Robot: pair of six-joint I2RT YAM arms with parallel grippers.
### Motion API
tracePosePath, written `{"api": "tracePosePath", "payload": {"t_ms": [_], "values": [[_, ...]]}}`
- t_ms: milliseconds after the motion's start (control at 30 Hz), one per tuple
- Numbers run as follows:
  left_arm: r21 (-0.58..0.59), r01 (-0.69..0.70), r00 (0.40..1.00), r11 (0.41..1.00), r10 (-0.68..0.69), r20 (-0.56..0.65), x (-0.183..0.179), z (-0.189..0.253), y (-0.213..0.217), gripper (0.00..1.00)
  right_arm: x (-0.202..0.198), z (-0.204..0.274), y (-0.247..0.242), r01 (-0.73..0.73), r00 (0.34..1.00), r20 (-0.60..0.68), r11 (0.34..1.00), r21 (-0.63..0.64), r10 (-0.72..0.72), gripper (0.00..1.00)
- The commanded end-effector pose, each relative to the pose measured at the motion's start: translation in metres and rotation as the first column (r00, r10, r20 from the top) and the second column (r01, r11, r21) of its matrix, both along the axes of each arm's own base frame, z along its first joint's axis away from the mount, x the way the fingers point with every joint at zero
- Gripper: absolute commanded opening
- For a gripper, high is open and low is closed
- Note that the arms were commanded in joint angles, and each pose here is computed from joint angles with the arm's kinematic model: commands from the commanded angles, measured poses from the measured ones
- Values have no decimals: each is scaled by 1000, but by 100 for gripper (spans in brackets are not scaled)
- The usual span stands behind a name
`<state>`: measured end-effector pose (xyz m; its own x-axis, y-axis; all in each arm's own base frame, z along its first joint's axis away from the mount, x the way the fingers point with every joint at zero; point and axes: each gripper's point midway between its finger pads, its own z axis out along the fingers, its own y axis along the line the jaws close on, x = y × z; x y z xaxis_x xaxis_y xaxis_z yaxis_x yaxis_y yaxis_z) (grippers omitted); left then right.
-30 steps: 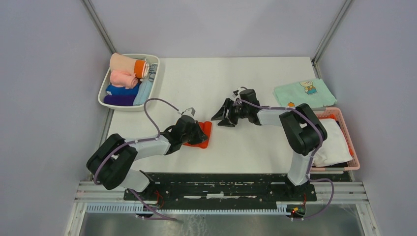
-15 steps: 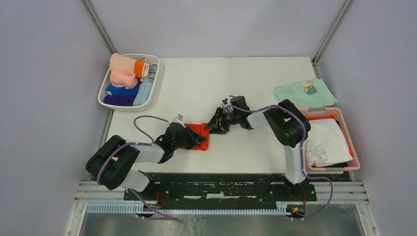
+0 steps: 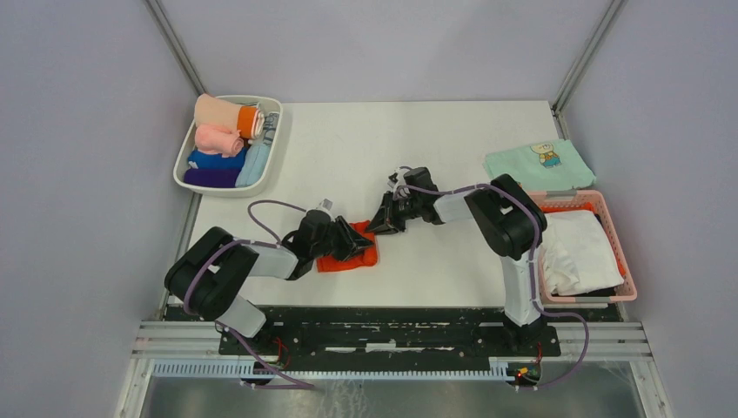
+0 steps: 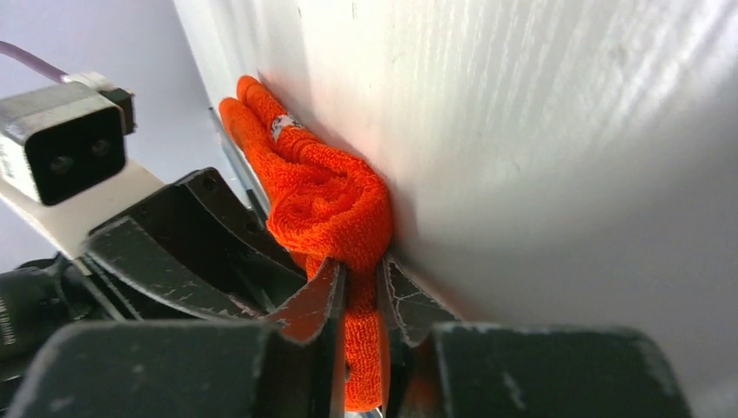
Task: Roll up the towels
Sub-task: Roll the towel at the center of the board.
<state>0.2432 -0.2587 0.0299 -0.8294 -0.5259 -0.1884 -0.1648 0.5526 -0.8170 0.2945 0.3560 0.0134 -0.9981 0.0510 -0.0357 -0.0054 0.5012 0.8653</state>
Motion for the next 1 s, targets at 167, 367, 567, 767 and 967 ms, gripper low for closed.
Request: {"api": "tracePosePath", "payload": {"t_ms": [167, 367, 567, 767, 967], "values": [[215, 124, 986, 969, -145, 86, 20, 21, -11, 52, 19, -9, -90, 189, 977, 173, 890, -414, -127, 8], [411, 99, 961, 906, -195, 197, 33, 50, -19, 57, 16, 1, -141, 306, 951, 234, 735, -605, -202, 6], [662, 5, 860, 749, -342, 380, 23, 87, -53, 57, 15, 5, -141, 327, 945, 214, 721, -611, -247, 7], [806, -59, 775, 589, -482, 409, 11, 86, -93, 56, 13, 2, -133, 310, 950, 159, 739, -598, -270, 8], [898, -123, 735, 422, -570, 368, 6, 65, -111, 55, 13, 7, -132, 310, 950, 159, 742, -594, -270, 9]]}}
